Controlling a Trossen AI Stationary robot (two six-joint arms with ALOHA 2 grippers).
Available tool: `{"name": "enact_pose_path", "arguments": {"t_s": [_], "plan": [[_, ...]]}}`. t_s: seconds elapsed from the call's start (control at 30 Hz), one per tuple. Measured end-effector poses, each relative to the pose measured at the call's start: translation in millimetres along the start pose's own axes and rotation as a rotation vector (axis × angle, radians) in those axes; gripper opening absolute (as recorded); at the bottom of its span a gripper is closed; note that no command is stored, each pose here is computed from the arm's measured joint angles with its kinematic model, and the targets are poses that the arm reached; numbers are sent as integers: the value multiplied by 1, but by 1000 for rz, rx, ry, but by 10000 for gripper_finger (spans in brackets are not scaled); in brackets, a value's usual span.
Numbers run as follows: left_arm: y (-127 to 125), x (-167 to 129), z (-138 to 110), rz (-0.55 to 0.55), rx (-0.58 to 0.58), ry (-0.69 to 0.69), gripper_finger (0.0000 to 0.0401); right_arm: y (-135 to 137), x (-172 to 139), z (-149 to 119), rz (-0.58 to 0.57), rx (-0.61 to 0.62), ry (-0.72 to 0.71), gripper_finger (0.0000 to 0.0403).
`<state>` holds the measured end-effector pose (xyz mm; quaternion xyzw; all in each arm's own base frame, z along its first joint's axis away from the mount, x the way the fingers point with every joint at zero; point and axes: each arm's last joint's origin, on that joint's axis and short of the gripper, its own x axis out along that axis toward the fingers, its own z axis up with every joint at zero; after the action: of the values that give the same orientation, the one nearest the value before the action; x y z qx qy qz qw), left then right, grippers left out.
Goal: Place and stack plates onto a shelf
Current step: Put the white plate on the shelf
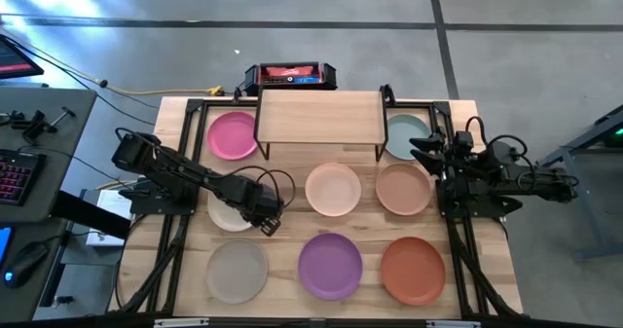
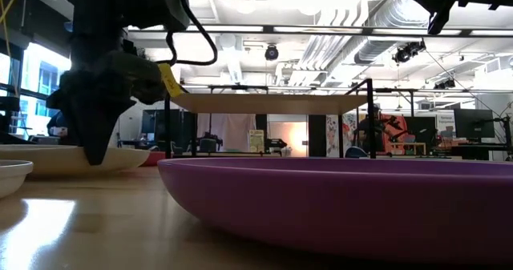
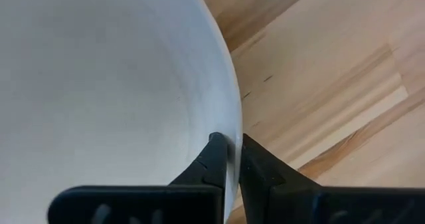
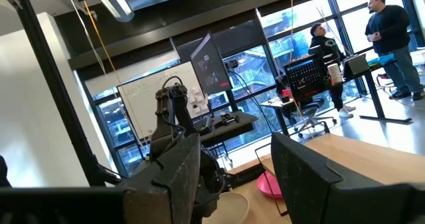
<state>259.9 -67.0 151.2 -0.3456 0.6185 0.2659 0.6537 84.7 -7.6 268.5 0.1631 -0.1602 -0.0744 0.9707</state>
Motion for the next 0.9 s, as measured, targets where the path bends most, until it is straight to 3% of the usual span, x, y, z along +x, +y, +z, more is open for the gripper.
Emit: {"name": "enact_pose_path", "arguments": {"t_s": [0.3,0.9], "plan": [[-17,-29,-7,45,150,39,4,-1,0,0,-39,-7,-12,172],[-47,-81,-24,31,366,15,2,-2,0,-2,-45,-8,8,172]]}}
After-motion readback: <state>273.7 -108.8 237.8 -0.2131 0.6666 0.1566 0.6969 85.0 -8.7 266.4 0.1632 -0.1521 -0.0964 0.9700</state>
